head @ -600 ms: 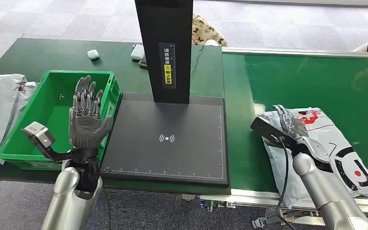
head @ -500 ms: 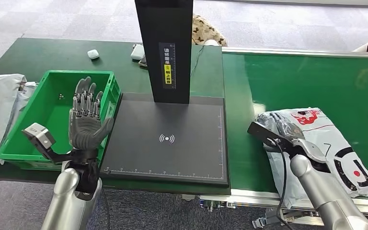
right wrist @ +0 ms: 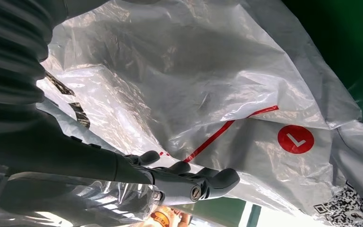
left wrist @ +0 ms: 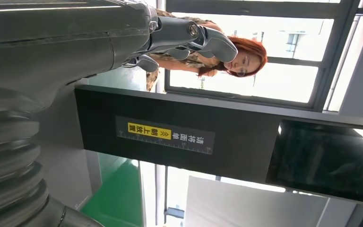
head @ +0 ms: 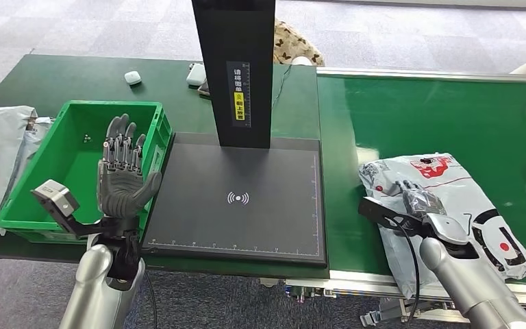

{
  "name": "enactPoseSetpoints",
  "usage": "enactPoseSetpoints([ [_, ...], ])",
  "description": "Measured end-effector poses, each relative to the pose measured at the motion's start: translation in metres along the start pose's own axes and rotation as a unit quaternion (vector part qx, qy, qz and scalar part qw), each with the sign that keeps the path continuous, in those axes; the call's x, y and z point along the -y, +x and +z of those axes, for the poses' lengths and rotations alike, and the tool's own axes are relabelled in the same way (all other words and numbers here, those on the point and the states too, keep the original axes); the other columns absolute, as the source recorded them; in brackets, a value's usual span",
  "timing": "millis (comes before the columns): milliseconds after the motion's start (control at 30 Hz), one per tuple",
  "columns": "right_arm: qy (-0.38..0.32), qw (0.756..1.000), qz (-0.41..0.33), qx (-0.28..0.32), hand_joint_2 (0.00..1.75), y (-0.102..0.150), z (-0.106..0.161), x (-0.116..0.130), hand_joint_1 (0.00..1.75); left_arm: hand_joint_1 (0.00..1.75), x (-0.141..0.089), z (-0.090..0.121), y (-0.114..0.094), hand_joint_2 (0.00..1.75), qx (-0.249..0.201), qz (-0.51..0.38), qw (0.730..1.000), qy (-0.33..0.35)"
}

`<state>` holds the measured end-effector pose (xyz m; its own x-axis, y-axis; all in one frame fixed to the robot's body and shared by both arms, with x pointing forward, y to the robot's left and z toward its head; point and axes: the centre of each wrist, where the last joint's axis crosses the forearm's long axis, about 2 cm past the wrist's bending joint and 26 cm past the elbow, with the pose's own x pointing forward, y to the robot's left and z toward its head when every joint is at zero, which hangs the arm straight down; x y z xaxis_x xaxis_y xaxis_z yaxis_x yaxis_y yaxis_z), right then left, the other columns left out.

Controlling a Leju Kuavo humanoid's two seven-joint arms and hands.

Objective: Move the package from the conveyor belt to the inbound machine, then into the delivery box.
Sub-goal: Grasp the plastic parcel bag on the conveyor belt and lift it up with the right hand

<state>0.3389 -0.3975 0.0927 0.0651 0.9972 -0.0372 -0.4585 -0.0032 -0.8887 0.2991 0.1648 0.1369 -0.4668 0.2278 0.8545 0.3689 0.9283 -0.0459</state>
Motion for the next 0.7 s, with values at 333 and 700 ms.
enactPoseSetpoints([
  [333, 0.063, 0.997, 0.039, -0.004, 1.75, -0.012, 0.008, -0.010, 0.00, 0.00, 0.000, 0.000, 0.000, 1.75, -0.001, 0.000, 1.000, 0.000],
  [700, 0.200, 0.975, 0.089, 0.048, 1.75, -0.046, 0.029, -0.025, 0.00, 0.00, -0.003, -0.014, 0.003, 1.75, 0.006, -0.006, 1.000, -0.015],
])
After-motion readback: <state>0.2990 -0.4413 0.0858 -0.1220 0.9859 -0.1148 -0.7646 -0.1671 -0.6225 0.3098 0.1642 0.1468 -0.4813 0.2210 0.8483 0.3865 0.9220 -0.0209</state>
